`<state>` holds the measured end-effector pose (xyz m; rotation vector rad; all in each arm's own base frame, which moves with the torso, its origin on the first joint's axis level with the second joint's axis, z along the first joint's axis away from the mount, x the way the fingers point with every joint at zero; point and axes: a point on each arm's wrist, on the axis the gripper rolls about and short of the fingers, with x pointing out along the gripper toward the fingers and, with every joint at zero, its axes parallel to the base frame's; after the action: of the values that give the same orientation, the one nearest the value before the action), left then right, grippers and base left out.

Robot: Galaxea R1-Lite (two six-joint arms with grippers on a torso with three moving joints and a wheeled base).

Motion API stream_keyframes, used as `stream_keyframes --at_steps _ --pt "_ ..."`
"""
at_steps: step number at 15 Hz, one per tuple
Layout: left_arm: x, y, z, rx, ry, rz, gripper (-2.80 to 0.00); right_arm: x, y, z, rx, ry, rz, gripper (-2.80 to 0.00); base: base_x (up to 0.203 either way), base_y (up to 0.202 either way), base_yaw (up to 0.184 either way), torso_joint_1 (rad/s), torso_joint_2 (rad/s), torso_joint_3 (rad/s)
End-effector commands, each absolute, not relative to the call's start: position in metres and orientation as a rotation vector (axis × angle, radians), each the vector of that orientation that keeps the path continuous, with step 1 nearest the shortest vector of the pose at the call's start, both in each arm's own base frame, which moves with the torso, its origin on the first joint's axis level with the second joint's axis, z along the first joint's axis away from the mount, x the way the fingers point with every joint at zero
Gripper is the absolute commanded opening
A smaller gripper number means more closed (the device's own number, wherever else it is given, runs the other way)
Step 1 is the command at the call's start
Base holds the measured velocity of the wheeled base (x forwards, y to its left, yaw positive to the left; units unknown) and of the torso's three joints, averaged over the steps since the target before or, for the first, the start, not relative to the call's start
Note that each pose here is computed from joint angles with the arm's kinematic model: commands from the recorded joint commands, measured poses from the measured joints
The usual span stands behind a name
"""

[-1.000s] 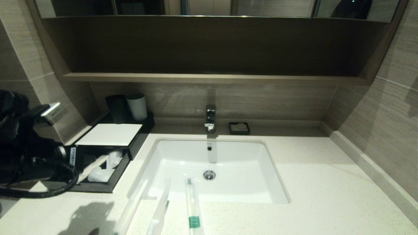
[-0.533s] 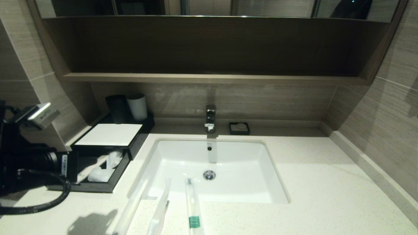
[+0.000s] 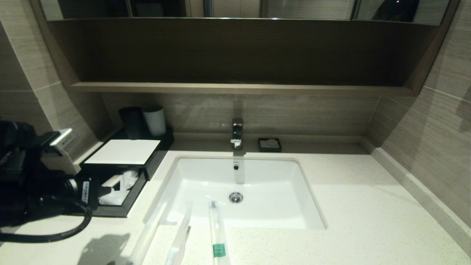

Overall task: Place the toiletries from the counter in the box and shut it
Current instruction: Pick up the bathroom toiletry

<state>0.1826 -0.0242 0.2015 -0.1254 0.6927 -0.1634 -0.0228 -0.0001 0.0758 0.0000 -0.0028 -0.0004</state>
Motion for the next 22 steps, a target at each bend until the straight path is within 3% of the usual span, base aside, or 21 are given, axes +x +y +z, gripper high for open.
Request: stream_keyframes --at_steps 1,8,20,21,22 --pt "0.19 -0.032 0.19 -0.109 0.798 -0.185 -2.8 -0.023 0.0 0.075 0.0 -0.003 0.0 -2.8 0.0 0.0 0.0 0.0 0.0 0.0" --pt "0.193 -0.042 0.168 -0.046 1.09 -0.206 -2.8 -0.023 0.0 0.075 0.0 -0.002 0.0 -2.8 0.0 0.0 0.0 0.0 0.0 0.0" --pt "0.174 -0.053 0.151 -0.025 1.249 -0.245 -2.8 -0.023 0.0 0.075 0.0 -0.002 0.0 -2.8 0.0 0.0 0.0 0.0 0.0 0.0" --pt "0.174 -0.054 0.151 -0.024 1.249 -0.246 0.0 -0.023 0.0 0.075 0.0 -0.002 0.0 -2.8 0.0 0.0 0.0 0.0 0.0 0.0" --pt "0.174 -0.054 0.151 -0.024 1.249 -0.246 0.0 -0.023 0.0 0.076 0.0 -0.003 0.0 -2.8 0.0 0.0 0.0 0.0 0.0 0.0"
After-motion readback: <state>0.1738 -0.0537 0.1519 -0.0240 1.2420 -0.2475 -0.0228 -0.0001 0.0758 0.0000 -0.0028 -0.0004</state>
